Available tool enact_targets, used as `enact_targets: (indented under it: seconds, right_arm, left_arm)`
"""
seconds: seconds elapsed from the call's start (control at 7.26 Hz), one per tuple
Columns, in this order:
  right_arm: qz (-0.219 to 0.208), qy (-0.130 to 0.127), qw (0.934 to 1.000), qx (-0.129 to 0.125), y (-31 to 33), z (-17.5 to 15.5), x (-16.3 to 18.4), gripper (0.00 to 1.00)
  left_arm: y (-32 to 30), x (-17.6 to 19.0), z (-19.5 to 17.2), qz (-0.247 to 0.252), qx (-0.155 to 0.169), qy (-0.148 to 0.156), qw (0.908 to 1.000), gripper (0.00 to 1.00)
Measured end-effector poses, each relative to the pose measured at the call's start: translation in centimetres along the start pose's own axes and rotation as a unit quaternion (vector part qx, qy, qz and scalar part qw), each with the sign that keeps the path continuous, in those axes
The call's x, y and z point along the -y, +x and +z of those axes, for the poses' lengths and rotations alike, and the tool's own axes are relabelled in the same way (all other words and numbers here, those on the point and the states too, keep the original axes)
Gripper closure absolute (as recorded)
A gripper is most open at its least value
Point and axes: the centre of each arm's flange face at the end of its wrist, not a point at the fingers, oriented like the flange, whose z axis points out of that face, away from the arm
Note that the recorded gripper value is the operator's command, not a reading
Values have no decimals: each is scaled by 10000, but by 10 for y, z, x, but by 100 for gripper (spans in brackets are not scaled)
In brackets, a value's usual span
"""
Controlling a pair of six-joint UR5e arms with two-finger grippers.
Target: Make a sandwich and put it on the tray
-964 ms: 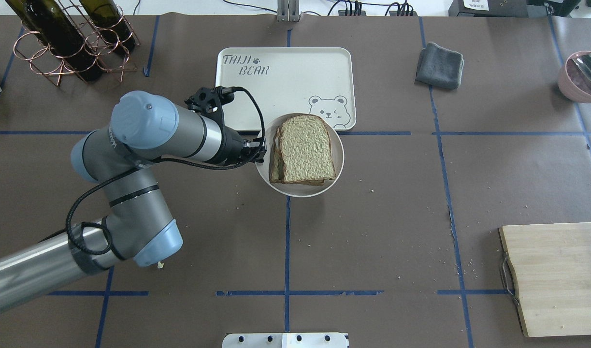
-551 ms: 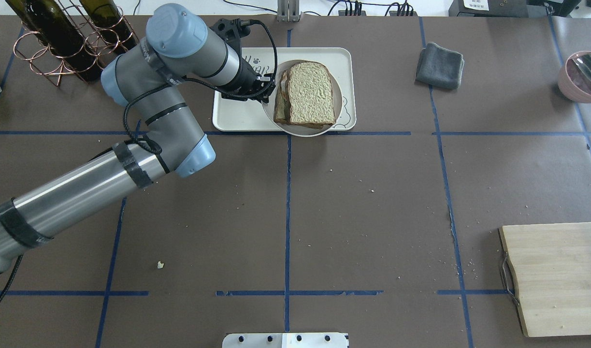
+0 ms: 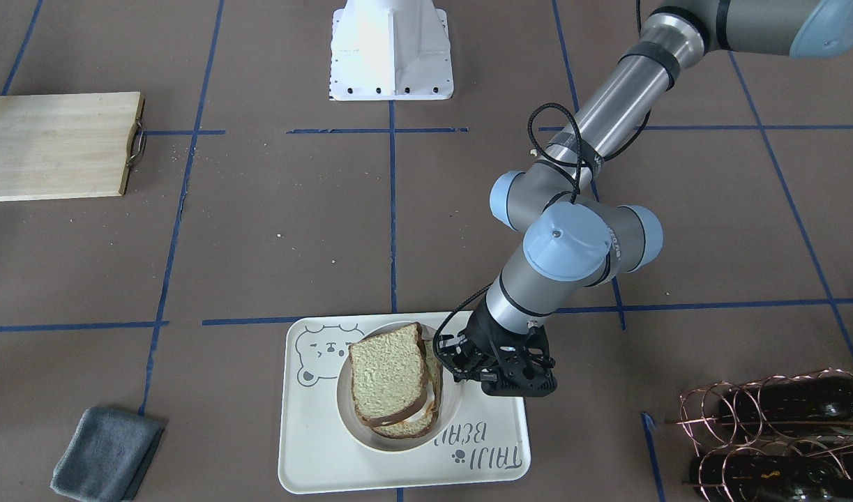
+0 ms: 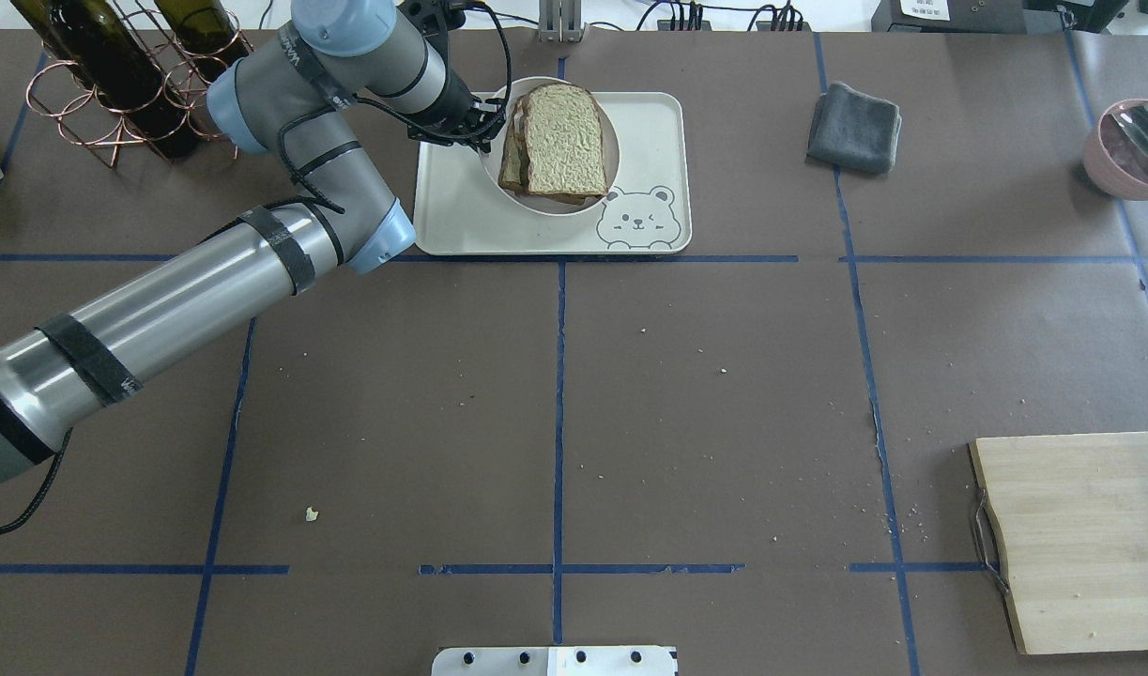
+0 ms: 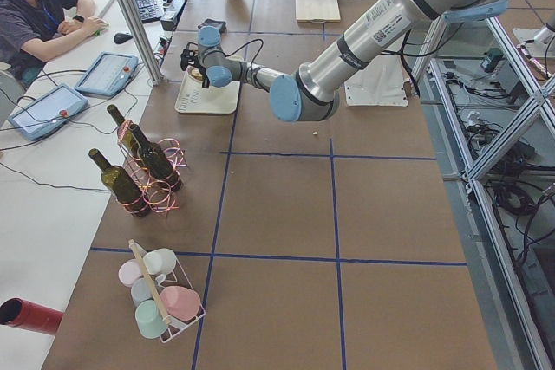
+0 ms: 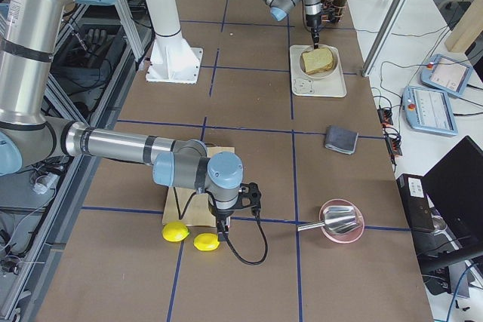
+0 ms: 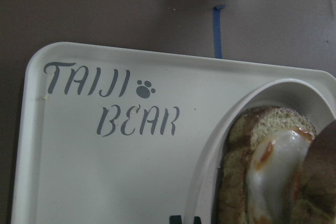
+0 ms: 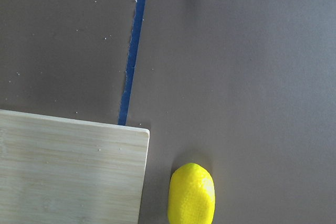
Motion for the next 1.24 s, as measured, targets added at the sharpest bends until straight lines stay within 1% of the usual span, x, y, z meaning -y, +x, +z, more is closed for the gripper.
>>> enact_targets:
  seconds: [0.14, 0.55, 0.69, 0.83, 0.96, 1.1, 1.24]
  right_arm:
    - [8, -9, 10000, 5, 0, 1, -1, 0]
    - [36, -37, 10000, 16, 2, 3, -3, 0]
    - [44, -45, 10000, 19, 2, 4, -3, 0]
    - [44, -46, 10000, 20, 3, 4, -3, 0]
    - [41, -41, 10000, 19, 2, 4, -3, 0]
    - [37, -34, 10000, 18, 2, 3, -2, 0]
    - [23, -18, 10000, 14, 1, 2, 0, 0]
  left_arm:
    - [3, 2, 2, 46, 2, 30, 10000, 0]
    - [6, 4, -1, 386, -26, 109, 9992, 0]
    - [-2, 6, -12, 508, -54, 178, 9985, 0]
    - [-15, 2, -30, 605, -67, 234, 9979, 0]
    - [-25, -11, -53, 733, -10, 220, 9971, 0]
    - [-36, -31, -82, 987, 94, 163, 9949, 0]
    - [-51, -54, -116, 1321, 202, 111, 9910, 0]
